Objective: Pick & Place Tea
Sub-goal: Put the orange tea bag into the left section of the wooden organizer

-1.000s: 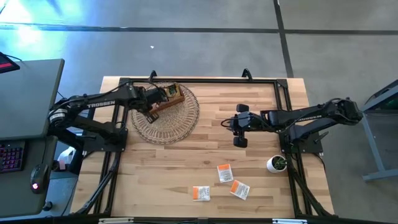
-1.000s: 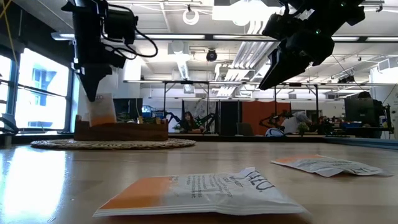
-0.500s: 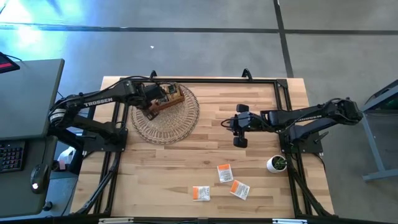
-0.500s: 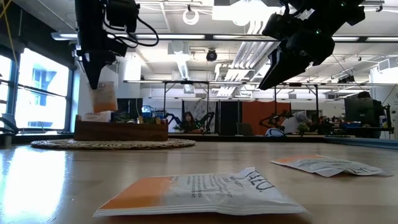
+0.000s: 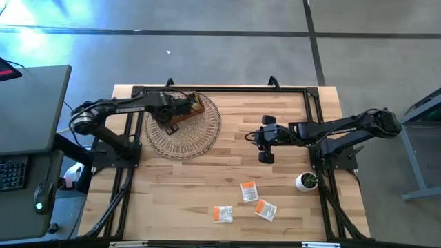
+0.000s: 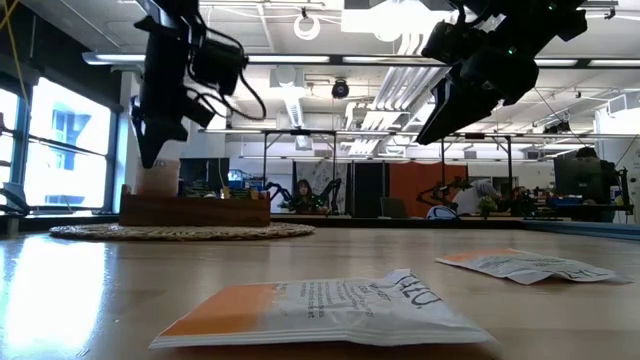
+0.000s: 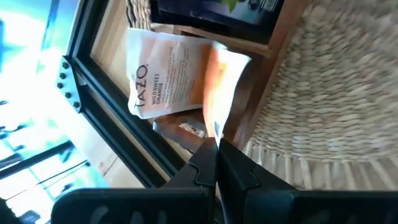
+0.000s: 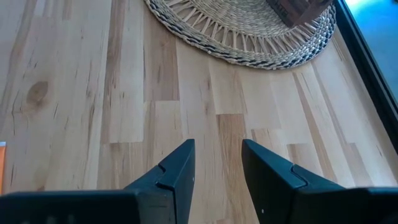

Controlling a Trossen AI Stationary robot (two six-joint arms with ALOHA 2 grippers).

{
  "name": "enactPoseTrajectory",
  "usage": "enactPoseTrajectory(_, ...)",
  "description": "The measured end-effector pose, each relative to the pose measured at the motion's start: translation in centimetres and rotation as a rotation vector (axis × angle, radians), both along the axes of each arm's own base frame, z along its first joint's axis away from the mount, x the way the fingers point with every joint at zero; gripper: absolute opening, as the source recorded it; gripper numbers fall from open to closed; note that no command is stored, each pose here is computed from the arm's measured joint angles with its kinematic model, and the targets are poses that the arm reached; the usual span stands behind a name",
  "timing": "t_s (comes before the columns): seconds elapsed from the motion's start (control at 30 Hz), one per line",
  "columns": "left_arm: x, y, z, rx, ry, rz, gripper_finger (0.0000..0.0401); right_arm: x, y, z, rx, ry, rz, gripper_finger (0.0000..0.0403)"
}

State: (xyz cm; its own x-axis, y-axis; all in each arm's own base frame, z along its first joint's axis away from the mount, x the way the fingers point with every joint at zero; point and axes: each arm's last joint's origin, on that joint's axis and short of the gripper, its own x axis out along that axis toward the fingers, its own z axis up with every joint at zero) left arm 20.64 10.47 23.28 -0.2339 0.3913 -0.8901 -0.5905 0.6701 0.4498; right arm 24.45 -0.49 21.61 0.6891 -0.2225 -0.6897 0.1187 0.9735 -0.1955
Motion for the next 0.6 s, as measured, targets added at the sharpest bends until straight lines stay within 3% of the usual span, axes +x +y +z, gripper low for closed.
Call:
enactPoseTrajectory(0.2, 1.0, 0.5, -2.0, -0.015, 0.110, -0.020, 0.0008, 0.0, 0.0, 0.0, 0.000, 0.000, 0.000, 0.0129)
enactPoseTrajectory(0.37, 0.8, 0.5, -2.4, -0.012, 0.188, -0.035, 0.0054, 0.0, 0.0, 0.0, 0.000, 0.000, 0.000, 0.0129)
enactPoseTrajectory(0.6, -0.1, 0.8, -1.2, 0.219, 0.341, -0.001, 0.0116, 0.0, 0.0, 0.0, 0.000, 0.000, 0.000, 0.0129)
